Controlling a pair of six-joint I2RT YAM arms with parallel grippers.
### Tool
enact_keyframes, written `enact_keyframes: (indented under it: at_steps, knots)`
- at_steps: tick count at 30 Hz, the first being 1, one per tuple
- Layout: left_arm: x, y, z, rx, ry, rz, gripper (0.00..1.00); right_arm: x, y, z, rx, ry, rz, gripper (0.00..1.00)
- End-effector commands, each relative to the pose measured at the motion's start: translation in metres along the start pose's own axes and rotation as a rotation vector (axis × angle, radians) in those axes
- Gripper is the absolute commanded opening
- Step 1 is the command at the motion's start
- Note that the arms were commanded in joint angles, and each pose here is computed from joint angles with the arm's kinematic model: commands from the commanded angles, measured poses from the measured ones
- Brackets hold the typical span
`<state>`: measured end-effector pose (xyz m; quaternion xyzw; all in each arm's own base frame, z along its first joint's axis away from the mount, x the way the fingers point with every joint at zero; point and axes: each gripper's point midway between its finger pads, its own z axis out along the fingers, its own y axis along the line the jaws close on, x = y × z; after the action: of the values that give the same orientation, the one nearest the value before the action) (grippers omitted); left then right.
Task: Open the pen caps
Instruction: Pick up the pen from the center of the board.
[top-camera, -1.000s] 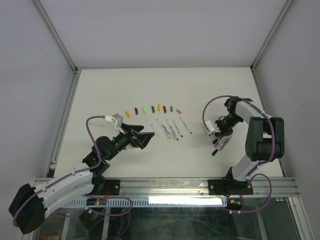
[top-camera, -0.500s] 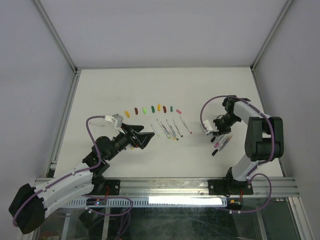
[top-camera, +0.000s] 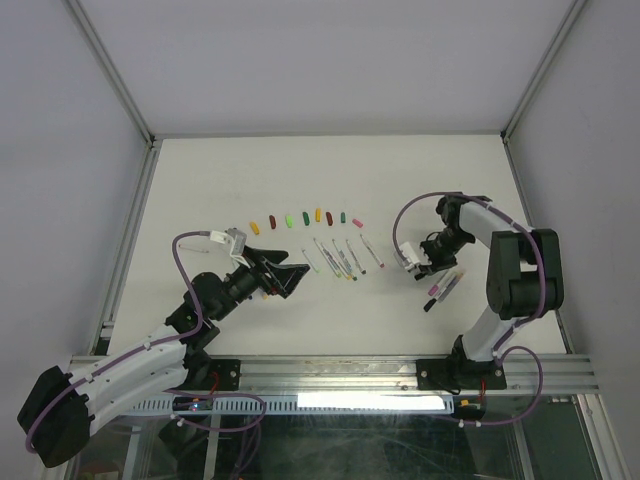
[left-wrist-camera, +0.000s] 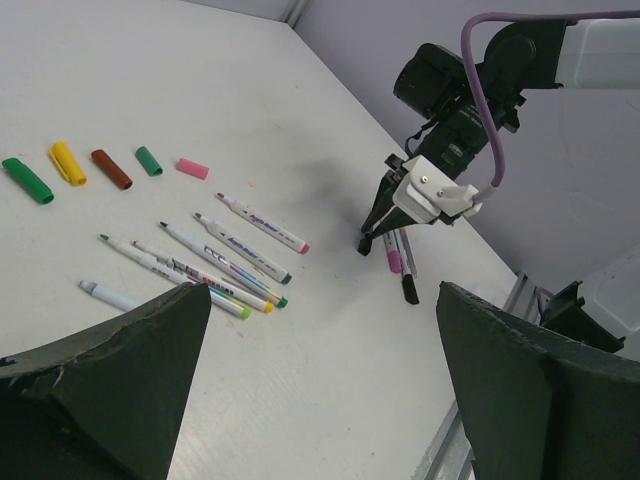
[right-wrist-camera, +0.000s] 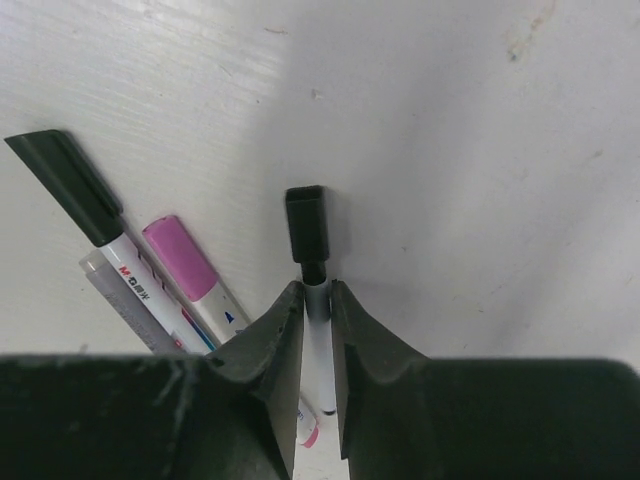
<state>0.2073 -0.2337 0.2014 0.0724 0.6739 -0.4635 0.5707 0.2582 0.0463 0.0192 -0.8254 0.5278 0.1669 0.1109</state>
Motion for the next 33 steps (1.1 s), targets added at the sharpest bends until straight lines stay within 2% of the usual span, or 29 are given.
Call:
enact_keyframes:
  at_steps: [1, 4, 7, 11, 15, 24, 33]
  knots:
    - [-0.016, -0.01, 0.001, 0.039, -0.05, -0.007, 0.99, 0.003, -0.013, 0.002, 0.034, 0.005, 0.057, 0.15]
    - [-0.015, -0.01, 0.002, 0.042, -0.047, -0.01, 0.99, 0.003, -0.03, -0.001, 0.11, -0.005, 0.174, 0.1]
    - [-0.015, -0.011, 0.003, 0.045, -0.046, -0.012, 0.99, 0.007, -0.038, -0.001, 0.148, 0.0, 0.237, 0.09]
    - [-0.014, -0.011, 0.003, 0.048, -0.044, -0.014, 0.99, 0.013, -0.033, 0.006, 0.143, 0.027, 0.232, 0.22]
    - [-0.013, -0.011, 0.002, 0.05, -0.046, -0.02, 0.99, 0.017, -0.03, 0.008, 0.138, 0.049, 0.224, 0.24]
    - [-0.001, -0.02, 0.006, 0.123, -0.025, -0.096, 0.99, 0.004, -0.033, 0.006, 0.167, -0.02, 0.27, 0.01]
    - [0.015, -0.031, 0.02, 0.203, 0.004, -0.154, 0.96, -0.025, -0.044, -0.009, 0.248, -0.152, 0.337, 0.0]
